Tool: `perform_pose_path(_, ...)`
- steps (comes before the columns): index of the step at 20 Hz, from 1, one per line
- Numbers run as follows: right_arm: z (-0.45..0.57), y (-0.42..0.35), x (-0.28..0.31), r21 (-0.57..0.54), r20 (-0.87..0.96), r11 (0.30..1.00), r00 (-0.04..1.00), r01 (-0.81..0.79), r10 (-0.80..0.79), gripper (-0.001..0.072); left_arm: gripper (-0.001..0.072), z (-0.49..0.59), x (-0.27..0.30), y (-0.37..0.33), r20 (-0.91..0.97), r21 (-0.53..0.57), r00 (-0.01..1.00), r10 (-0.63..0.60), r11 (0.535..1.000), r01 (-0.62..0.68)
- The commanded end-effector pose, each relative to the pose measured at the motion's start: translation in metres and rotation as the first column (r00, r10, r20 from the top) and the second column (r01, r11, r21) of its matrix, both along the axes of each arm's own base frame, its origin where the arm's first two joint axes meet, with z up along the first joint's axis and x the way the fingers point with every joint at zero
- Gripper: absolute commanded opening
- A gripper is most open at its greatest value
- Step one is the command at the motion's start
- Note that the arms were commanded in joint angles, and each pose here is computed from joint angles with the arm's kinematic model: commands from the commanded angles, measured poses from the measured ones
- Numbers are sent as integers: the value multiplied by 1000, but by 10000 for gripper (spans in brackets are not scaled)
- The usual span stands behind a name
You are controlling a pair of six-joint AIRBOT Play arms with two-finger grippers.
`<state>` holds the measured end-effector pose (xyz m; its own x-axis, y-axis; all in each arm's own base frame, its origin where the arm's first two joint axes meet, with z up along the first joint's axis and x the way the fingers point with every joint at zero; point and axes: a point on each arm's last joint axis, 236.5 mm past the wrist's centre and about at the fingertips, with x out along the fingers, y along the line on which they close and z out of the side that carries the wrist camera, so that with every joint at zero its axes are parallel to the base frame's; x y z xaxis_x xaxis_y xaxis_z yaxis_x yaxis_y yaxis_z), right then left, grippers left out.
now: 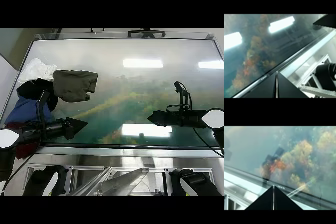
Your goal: Fold the shirts.
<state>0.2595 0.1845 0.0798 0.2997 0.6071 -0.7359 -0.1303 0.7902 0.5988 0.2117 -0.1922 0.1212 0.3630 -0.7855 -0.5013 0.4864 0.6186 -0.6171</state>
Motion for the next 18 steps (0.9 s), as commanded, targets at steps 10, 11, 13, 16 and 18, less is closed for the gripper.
perform_pose_path(10, 0, 0, 0, 0, -1, 1000, 1000, 0, 0, 30, 18, 0, 0, 0, 1, 0, 1000, 0, 1000, 0)
perform_pose_path(11, 0, 0, 0, 0, -1, 1000, 1000, 0, 0, 30, 18, 0, 0, 0, 1, 0, 1000, 0, 1000, 0)
perform_pose_path(13, 0, 0, 0, 0, -1, 1000, 1000, 0, 0, 30, 17, 0, 0, 0, 1, 0, 1000, 0, 1000, 0)
perform_pose_path(16, 0, 0, 0, 0, -1, 1000, 1000, 0, 0, 30, 17, 0, 0, 0, 2, 0, 1000, 1, 1000, -1)
perform_pose_path(18, 0, 0, 0, 0, -1, 1000, 1000, 0, 0, 30, 17, 1, 2, 1, 7, 0, 1000, 7, 1000, -7)
